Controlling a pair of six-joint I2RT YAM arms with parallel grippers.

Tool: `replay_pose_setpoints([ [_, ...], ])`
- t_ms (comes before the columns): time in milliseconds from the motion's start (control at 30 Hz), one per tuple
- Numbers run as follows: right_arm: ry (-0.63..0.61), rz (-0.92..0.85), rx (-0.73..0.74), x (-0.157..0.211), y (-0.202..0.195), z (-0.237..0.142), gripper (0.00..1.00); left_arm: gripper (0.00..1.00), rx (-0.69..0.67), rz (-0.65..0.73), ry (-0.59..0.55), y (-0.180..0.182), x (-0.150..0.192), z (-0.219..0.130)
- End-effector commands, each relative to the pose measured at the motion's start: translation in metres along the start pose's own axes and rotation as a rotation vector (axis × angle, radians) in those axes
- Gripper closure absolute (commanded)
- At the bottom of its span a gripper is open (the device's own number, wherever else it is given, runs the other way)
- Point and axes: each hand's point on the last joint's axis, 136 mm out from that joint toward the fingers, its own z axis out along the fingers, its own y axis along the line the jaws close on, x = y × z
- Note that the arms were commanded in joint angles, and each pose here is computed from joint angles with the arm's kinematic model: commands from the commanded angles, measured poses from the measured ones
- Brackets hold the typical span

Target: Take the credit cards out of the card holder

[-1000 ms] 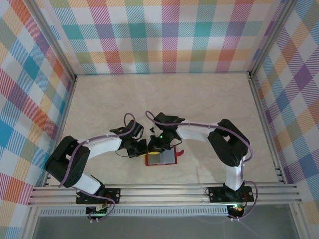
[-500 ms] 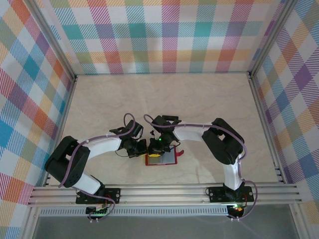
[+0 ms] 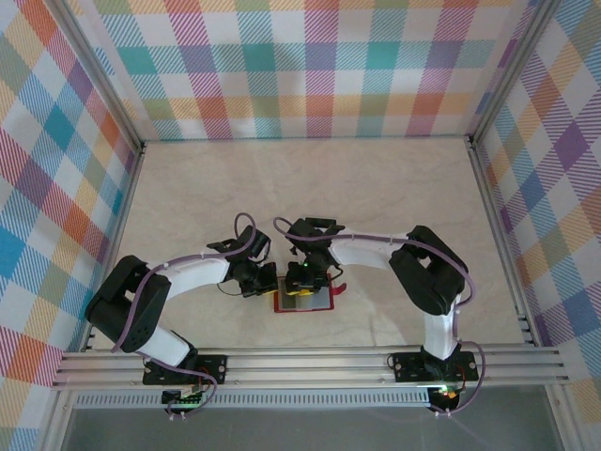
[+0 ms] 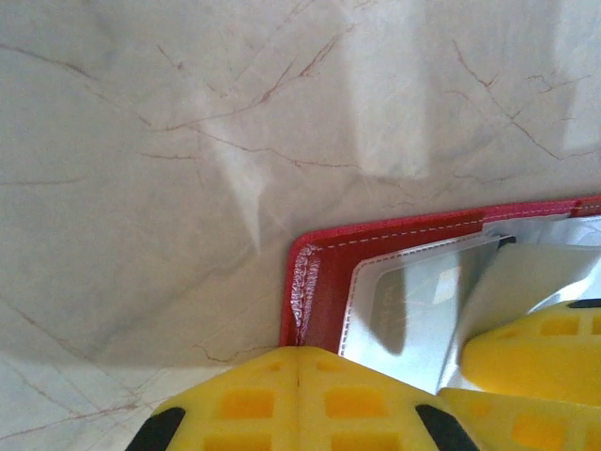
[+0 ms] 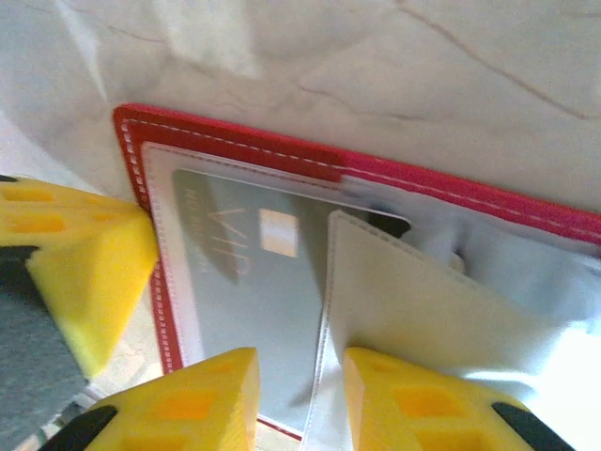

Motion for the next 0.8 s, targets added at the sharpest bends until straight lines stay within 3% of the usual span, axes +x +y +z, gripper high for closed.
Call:
replay_pose_setpoints([
  [0, 0.0, -0.011, 0.122, 0.009, -0.019, -0.013, 0.65, 1.0, -0.082, -0.021, 0.068, 0.023, 0.015, 0.01],
  [267, -0.046, -0.052, 0.215, 0.008, -0.03, -0.035, 0.52, 1.0, -0.092, -0.022, 0.067, 0.024, 0.015, 0.009],
  [767, -0.062, -0.052, 0.327, 0.011, -0.053, -0.043, 0.53, 1.0, -0.094, -0.018, 0.061, 0.02, 0.013, 0.004],
])
